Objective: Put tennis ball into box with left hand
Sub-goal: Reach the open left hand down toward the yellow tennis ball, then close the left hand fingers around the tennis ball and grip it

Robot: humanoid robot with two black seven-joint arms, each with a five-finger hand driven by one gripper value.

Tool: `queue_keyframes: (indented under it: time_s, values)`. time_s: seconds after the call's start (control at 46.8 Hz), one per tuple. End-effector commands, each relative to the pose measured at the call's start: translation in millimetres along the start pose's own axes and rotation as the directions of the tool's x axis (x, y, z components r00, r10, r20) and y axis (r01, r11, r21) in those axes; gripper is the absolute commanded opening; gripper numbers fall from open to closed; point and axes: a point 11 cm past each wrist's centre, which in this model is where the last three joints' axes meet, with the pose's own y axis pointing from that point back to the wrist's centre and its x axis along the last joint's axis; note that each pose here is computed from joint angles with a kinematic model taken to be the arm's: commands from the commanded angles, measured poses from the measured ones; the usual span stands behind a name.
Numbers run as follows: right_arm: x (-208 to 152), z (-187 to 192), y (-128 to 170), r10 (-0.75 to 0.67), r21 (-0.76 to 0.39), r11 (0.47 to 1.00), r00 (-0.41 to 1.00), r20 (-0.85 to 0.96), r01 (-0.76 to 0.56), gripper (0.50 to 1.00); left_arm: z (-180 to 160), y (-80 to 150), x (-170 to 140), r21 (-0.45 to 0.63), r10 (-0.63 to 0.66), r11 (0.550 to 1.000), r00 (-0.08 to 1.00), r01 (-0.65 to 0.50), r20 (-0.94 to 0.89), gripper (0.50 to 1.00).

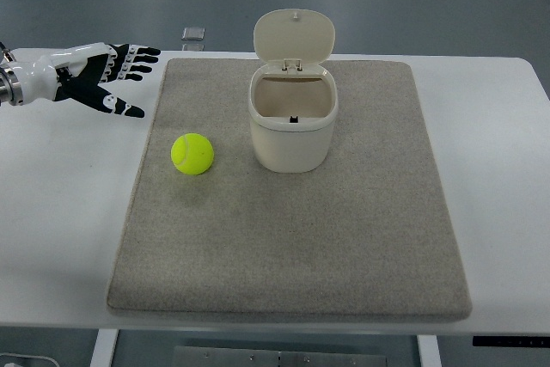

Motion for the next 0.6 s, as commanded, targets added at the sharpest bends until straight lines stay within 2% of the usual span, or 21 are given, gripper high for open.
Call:
queue_keyframes:
  time_s: [0.0,0.192,0.428,0.577]
  values:
    - [0,0,0,0.000,0.000,1.000,1.000,0.000,0.000,0.938,7,5,-2,-0.008,0.012,1.000,0.992,-0.011,0.124,1.000]
    - [0,0,0,0.000,0.000,1.000,1.000,0.000,0.000,0.938,20,2,-20,-0.035,0.011,0.999,0.924,0.002,0.383,1.000]
    - [0,0,0,0.000,0.000,1.000,1.000,0.000,0.000,0.938,10,-3,-45,0.033,-0.078,0.997,0.781,0.074,0.620,1.000]
    - [0,0,0,0.000,0.000,1.000,1.000,0.001,0.000,0.938,12,-7,-57,0.053,-0.123,0.991,0.705,0.120,0.699,1.000]
